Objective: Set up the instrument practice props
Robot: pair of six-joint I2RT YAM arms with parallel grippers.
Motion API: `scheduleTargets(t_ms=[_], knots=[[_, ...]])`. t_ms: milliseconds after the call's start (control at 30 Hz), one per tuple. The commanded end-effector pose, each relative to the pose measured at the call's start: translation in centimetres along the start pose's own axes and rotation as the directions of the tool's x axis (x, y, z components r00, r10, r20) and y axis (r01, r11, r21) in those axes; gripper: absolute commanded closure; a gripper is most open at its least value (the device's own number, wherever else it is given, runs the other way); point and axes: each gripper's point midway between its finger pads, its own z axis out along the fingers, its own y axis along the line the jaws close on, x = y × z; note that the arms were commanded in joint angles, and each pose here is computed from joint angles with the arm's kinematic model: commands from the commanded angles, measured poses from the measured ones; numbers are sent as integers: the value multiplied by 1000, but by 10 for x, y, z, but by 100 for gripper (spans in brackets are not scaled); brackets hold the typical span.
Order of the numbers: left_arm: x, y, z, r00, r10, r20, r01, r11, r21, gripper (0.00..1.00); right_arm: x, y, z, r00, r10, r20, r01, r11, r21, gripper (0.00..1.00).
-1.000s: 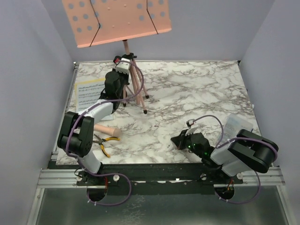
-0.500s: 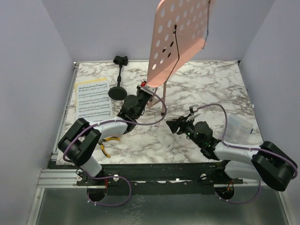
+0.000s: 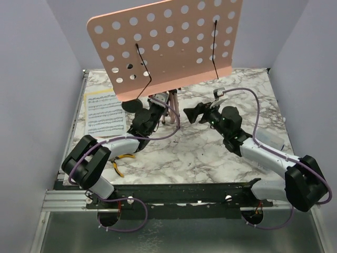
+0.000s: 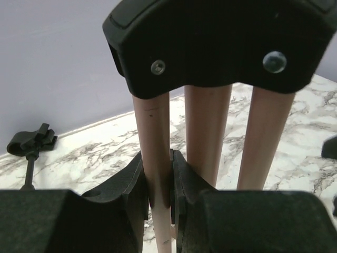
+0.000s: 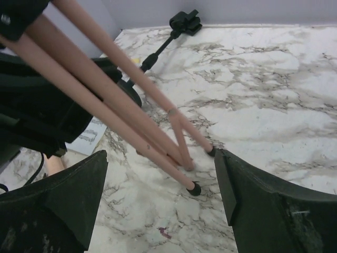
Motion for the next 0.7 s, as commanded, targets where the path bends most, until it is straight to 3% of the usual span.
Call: scheduleTargets(t_ms=[0,167,367,467,667], knots=[[22,-9,-9,996,-19,-88,23,999,39,100,-17,4,6,998,56,-17,-57,995,-84,12],[18,-18,-9,995,-27,-97,36,995,89,100,-73,41,2,977,-45,210,101,958,-268,12],[19,-21,-10,994,-31,-104,42,994,105,100,-115,59,4,880,-103,464,269,912,-308,14],[16,-23,-10,994,-31,-102,42,993,114,100,-126,68,3,827,-90,555,319,888,-332,16],[12,-25,-7,995,-16,-103,29,991,131,100,-134,91,6,773,-111,625,411,838,-359,17]])
